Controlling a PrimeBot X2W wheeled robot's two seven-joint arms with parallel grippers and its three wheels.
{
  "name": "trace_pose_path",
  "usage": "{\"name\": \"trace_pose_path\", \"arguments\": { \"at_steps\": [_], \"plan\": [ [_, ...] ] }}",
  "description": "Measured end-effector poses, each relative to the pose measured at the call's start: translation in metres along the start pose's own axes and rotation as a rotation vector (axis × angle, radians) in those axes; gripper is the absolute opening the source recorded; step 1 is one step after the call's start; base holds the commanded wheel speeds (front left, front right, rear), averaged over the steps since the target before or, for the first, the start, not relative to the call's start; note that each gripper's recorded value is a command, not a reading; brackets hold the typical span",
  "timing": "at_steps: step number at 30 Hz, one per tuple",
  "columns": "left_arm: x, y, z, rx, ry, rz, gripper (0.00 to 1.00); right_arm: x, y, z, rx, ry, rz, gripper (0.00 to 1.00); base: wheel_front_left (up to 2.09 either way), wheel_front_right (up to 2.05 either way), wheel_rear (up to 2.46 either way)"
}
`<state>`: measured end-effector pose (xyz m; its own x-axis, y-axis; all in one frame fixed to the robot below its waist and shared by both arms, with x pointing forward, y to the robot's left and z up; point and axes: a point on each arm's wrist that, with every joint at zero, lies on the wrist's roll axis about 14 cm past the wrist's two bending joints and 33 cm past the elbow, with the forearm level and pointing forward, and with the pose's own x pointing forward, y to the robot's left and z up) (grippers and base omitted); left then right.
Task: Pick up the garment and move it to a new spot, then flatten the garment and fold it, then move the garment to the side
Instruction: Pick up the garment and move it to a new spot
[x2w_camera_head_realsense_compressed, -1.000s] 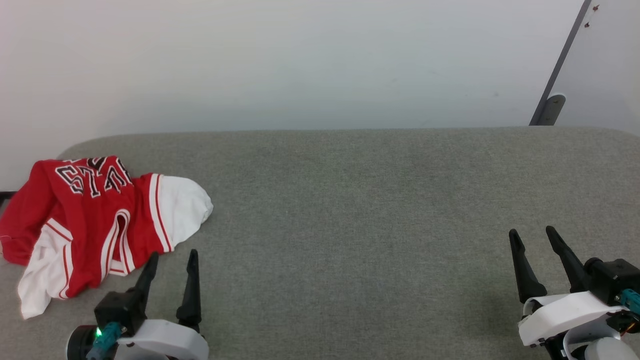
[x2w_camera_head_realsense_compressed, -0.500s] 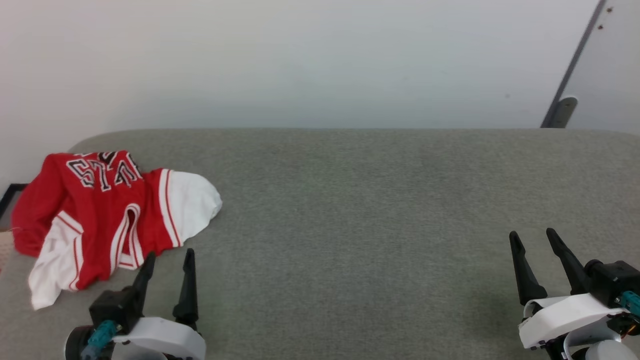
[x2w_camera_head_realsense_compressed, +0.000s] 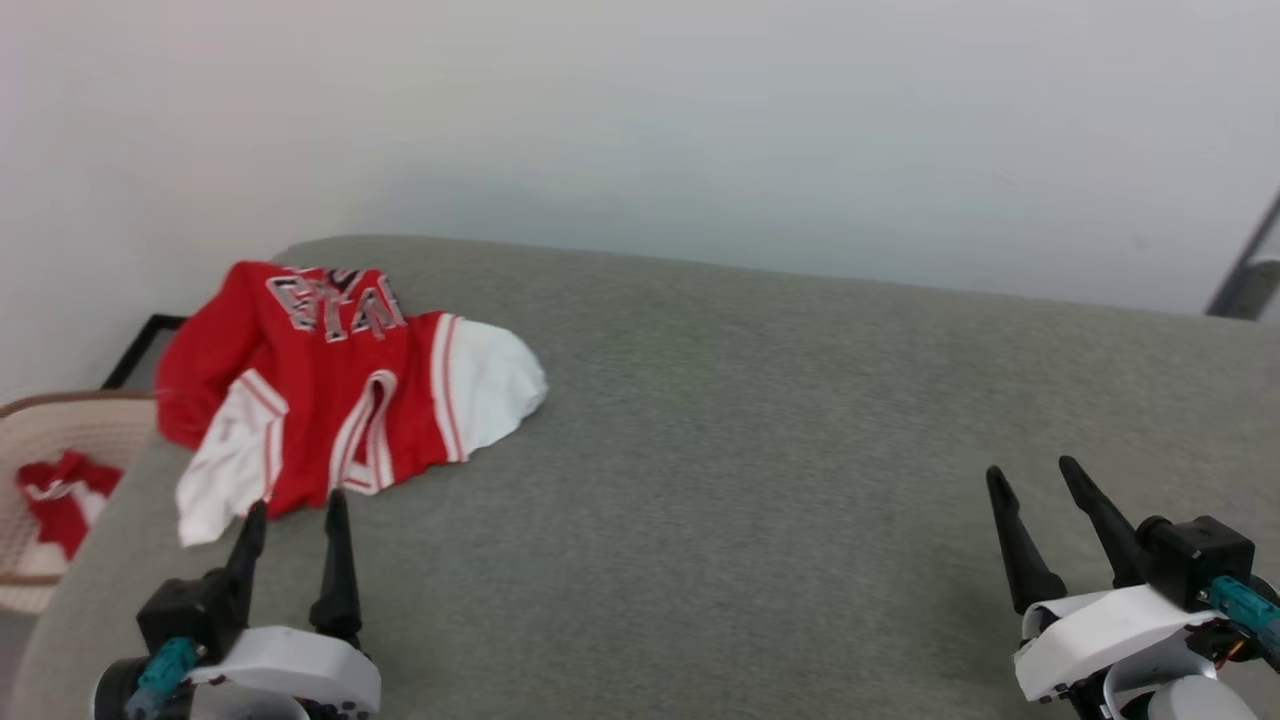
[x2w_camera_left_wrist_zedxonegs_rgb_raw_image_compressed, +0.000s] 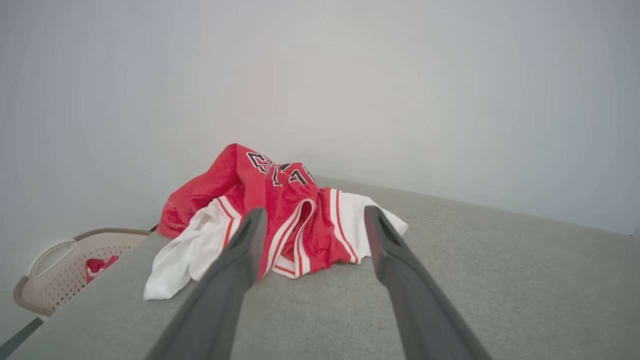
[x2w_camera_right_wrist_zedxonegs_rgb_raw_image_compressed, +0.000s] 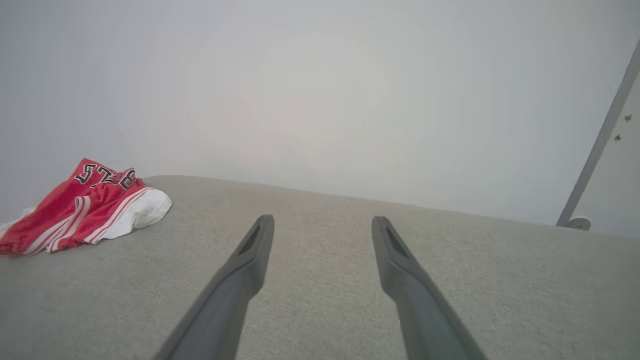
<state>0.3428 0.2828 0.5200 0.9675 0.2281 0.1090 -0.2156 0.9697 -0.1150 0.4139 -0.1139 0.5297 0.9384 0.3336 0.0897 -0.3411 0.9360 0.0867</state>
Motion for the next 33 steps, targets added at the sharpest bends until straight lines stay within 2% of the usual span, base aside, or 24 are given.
{"name": "trace_pose_path", "arguments": {
  "at_steps": [12, 18, 25, 33],
  "plan": [
    [-0.042, 0.062, 0.013, 0.003, -0.034, 0.177, 1.0, 0.026, 0.063, -0.002, 0.011, 0.011, 0.179, 1.0, 0.0, 0.0, 0.0],
    [-0.061, 0.079, 0.019, 0.003, -0.048, 0.231, 1.0, 0.032, 0.081, -0.002, 0.009, 0.011, 0.229, 1.0, 0.0, 0.0, 0.0],
    [-0.062, 0.081, 0.024, -0.003, -0.046, 0.242, 1.0, 0.032, 0.084, -0.002, 0.013, 0.014, 0.238, 1.0, 0.0, 0.0, 0.0],
    [-0.019, 0.069, 0.043, 0.003, -0.025, 0.158, 1.0, 0.031, 0.061, -0.004, 0.019, 0.017, 0.18, 1.0, 0.0, 0.0, 0.0]
  ]
}}
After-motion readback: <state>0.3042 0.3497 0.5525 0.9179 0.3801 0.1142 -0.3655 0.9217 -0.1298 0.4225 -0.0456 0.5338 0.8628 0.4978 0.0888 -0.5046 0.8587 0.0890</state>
